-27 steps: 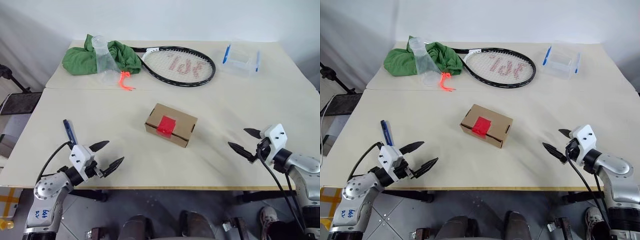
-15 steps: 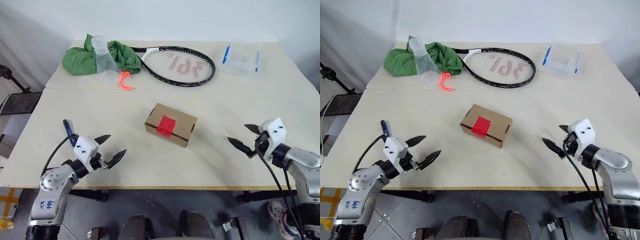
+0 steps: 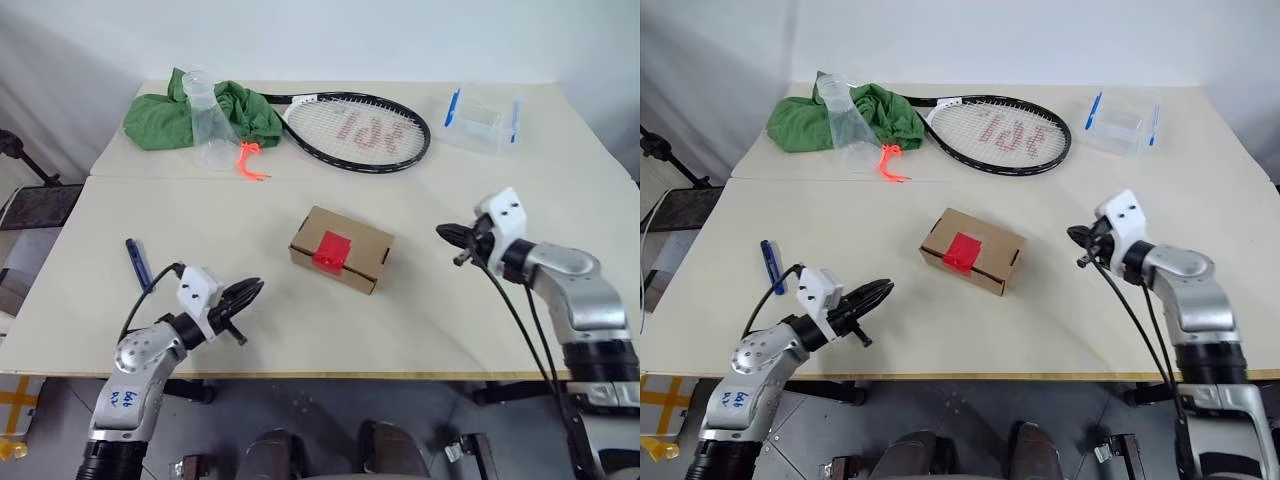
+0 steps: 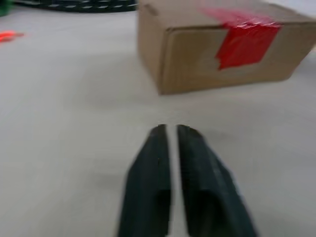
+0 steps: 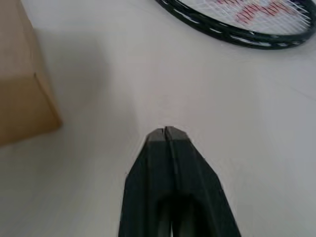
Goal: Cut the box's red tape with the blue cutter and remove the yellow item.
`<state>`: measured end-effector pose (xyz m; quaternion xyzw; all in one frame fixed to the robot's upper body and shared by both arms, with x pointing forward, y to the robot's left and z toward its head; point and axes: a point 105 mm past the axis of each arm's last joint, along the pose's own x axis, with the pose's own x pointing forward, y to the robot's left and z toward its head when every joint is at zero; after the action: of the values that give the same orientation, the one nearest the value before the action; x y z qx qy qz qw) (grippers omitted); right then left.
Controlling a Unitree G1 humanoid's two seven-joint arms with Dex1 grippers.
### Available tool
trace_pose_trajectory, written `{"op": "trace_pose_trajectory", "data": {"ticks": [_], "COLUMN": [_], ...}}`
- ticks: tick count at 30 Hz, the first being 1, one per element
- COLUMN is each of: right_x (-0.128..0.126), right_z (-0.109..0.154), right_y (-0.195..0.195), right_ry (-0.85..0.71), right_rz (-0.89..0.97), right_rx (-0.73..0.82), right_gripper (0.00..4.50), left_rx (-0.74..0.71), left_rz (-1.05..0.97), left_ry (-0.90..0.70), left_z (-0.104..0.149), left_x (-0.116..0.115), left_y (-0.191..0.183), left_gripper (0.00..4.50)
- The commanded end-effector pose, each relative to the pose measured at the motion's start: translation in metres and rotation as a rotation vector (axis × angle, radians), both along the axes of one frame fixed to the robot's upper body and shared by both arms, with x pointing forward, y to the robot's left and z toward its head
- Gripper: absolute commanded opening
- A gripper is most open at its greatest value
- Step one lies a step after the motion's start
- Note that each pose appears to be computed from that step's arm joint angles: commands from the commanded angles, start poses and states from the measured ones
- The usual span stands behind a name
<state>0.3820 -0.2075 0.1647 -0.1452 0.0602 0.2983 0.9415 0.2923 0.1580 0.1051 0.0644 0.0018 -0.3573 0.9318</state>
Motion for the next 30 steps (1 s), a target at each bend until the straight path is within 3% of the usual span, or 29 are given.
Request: {"op": "trace_pose_trajectory", "data": {"ticks": [1,9,12,15,23,27,30], "right_x": [0.019,0.049,0.048,0.026,-0.055,-0.091,-0.099], "right_z": [0.016,0.006,-0.001,-0.010,-0.007,-0.002,0.005], "right_y": [0.013,0.053,0.074,0.074,0.075,0.092,0.098], "right_ry": [-0.052,0.007,0.056,0.089,0.202,0.236,0.233], "right_rz": [0.025,0.138,0.229,0.363,0.569,0.643,0.639], "right_rx": [-0.022,-0.115,-0.163,-0.284,-0.356,-0.336,-0.306], "right_gripper": [0.00,0.00,0.00,0.00,0.00,0.00,0.00], "left_rx": [-0.013,-0.045,-0.039,-0.038,-0.015,-0.008,0.009], "left_rz": [-0.057,-0.047,-0.012,-0.017,-0.151,-0.166,-0.153], "left_ry": [-0.018,-0.035,-0.087,-0.123,-0.163,-0.170,-0.181], "left_z": [0.005,0.002,0.006,0.009,0.015,0.017,0.017], "left_x": [-0.001,0.018,0.040,0.054,0.075,0.087,0.094], "left_y": [-0.021,-0.050,-0.059,-0.065,-0.096,-0.101,-0.098], "left_gripper": [0.03,0.03,0.03,0.03,0.03,0.03,0.03]}}
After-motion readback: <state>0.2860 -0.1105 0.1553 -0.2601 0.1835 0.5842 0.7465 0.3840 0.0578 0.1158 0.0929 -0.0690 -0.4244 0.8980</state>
